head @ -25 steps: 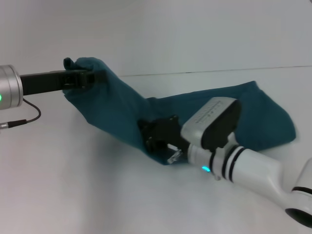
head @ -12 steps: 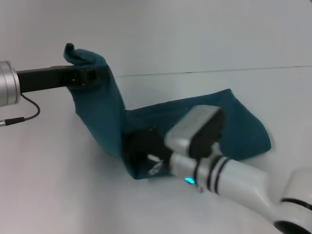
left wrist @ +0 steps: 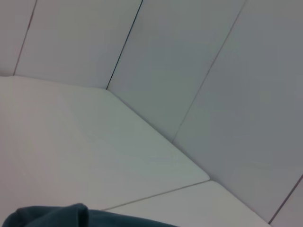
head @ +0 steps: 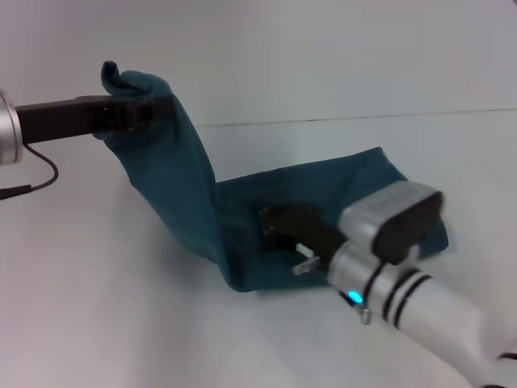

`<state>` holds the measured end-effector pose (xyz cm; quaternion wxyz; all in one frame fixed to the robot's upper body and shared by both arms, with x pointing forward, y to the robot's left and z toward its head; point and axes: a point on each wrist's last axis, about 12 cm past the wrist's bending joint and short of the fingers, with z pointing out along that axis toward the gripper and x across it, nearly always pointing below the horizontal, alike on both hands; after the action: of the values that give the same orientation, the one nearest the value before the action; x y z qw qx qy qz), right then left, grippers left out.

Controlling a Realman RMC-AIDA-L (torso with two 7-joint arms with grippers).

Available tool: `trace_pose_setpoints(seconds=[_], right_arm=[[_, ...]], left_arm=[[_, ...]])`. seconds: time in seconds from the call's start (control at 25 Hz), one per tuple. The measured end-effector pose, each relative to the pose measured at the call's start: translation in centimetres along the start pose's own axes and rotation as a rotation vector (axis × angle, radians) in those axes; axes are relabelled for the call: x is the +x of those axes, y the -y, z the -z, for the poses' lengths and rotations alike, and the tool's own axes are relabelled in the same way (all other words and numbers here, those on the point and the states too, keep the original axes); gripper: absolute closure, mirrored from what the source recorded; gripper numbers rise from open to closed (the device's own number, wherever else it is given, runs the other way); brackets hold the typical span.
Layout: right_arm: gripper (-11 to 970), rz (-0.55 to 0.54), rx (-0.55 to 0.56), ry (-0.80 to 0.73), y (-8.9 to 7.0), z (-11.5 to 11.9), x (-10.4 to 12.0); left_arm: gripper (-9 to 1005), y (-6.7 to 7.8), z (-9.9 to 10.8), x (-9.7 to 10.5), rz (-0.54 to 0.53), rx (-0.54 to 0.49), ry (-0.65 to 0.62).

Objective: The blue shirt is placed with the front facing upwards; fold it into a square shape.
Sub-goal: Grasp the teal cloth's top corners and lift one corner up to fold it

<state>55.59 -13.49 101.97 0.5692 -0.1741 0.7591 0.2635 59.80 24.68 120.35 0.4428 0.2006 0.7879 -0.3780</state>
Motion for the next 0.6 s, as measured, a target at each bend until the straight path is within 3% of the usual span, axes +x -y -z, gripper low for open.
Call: trace_pose_setpoints(seconds=[0.6], right_arm=[[961, 0.097, -0.244, -0.168, -7.3, -3.9, -1.2]], left_arm=[[915, 0.6, 0.2, -0.7, -0.026, 0.017, 0.014]])
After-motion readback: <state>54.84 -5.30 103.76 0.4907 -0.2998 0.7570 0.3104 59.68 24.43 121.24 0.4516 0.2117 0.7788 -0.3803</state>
